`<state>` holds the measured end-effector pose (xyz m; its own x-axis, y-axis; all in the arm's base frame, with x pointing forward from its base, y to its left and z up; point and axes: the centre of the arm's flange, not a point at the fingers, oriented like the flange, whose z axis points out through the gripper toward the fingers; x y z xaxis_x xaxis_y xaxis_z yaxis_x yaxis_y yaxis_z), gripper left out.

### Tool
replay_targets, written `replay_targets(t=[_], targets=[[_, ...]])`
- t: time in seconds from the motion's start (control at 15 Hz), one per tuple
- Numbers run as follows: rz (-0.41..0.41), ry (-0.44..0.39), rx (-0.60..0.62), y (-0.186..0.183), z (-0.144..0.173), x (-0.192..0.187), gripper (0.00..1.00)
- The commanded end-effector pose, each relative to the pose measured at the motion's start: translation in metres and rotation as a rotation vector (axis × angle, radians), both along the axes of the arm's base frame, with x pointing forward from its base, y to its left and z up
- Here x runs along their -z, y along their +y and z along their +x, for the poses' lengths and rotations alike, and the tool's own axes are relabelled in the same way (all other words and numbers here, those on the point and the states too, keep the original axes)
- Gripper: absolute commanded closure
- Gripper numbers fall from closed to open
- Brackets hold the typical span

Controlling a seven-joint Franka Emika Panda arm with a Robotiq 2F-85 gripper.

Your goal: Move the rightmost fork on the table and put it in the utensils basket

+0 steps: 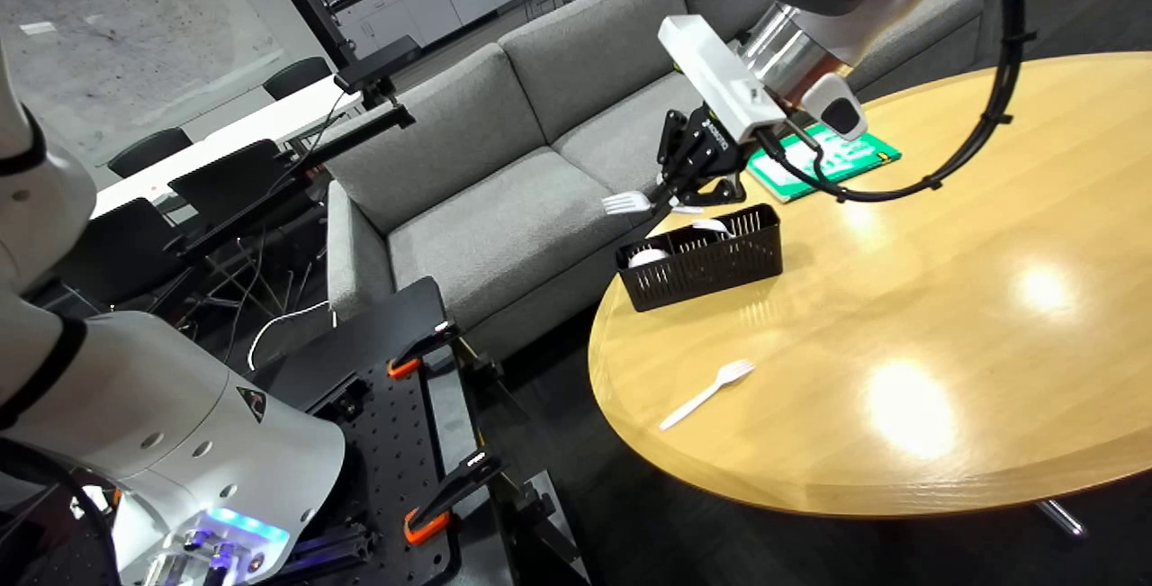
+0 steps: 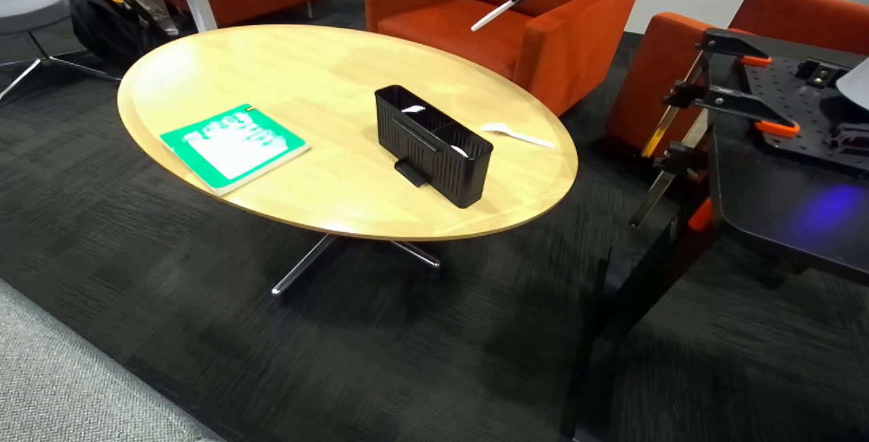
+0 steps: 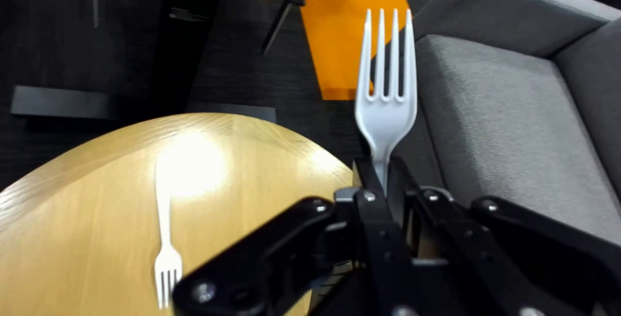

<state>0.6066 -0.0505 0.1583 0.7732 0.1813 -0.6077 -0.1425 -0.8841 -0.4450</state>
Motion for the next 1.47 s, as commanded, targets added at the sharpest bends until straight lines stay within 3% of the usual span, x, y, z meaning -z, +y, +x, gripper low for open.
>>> replay_targets(t=[0.0, 0.33, 0.4, 0.67, 0.73, 1.4], targets=[[0.03, 0.115, 0.163, 0.021, 0.025, -0.004, 0.97], [-0.01, 0.232, 0.373, 0.045, 0.046, 0.029, 0.97], [-0.004, 0.194, 0.315, 0.041, 0.025, 0.018, 0.89], [-0.005, 0.222, 0.342, 0.046, 0.03, 0.037, 0.89], [-0.005, 0.22, 0.343, 0.045, 0.03, 0.036, 0.97], [0.023, 0.354, 0.467, 0.049, 0.062, 0.07, 0.97]])
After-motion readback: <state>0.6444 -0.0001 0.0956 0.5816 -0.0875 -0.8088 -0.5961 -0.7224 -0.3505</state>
